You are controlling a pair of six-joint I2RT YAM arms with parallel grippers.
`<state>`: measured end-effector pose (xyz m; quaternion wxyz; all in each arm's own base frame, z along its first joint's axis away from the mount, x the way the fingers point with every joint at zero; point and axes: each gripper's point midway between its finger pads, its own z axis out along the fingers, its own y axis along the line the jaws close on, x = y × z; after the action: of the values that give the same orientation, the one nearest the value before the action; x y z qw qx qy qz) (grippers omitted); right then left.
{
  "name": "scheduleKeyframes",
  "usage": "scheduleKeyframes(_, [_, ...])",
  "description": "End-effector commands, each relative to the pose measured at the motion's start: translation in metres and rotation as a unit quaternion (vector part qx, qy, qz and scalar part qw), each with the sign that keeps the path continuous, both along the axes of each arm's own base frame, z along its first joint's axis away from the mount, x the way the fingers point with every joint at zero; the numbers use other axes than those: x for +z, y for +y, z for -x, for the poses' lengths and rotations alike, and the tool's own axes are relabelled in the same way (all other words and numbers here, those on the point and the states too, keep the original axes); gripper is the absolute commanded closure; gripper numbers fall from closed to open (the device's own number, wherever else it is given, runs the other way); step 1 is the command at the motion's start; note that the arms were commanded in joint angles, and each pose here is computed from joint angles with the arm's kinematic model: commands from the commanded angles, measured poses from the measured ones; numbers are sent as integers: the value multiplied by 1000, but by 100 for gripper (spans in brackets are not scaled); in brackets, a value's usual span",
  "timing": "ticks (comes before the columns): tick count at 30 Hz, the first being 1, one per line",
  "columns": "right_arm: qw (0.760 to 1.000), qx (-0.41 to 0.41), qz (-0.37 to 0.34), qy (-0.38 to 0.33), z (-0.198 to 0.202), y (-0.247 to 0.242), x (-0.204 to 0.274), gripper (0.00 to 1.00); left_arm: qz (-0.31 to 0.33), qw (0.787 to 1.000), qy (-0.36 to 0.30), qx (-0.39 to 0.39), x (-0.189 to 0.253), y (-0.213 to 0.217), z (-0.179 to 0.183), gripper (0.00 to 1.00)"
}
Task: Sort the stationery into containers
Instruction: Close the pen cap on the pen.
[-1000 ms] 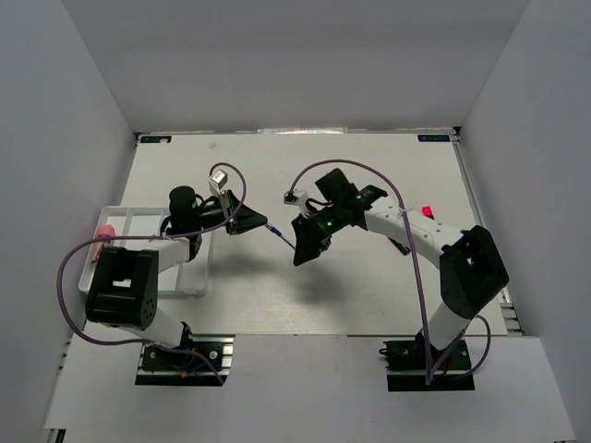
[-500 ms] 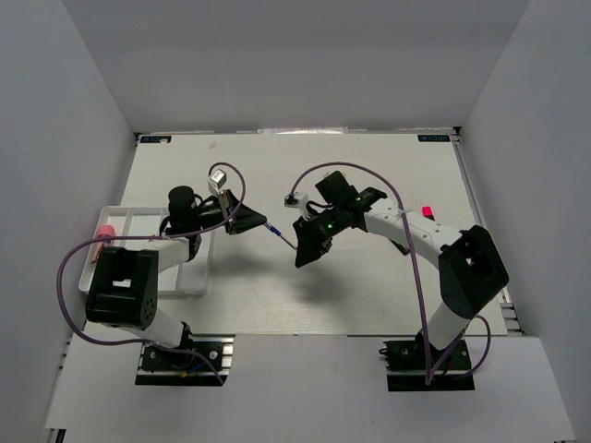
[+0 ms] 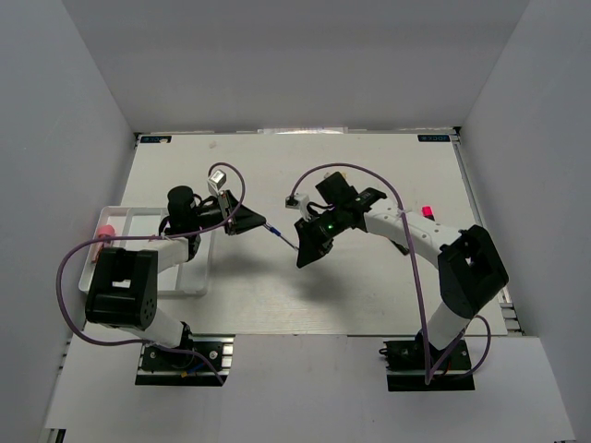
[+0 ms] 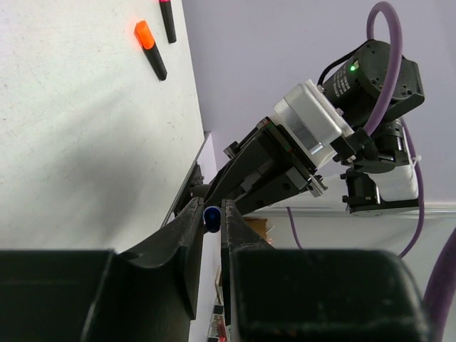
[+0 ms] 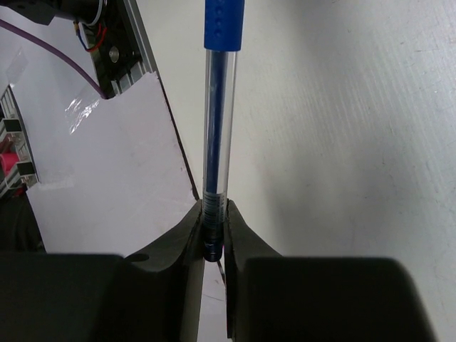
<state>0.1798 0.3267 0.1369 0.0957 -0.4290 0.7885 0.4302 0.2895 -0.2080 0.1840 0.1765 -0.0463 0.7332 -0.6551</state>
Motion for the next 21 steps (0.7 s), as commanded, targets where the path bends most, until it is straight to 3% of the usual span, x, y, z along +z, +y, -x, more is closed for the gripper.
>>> scheduleKeyframes(1, [999, 25, -36, -23, -1, 14, 20, 100, -11, 1000, -19, -8, 3, -1, 8, 100])
scheduleKeyframes(21, [996, 47, -53, -46, -4, 50, 38, 100, -38, 998, -4, -42, -22, -21, 41, 100])
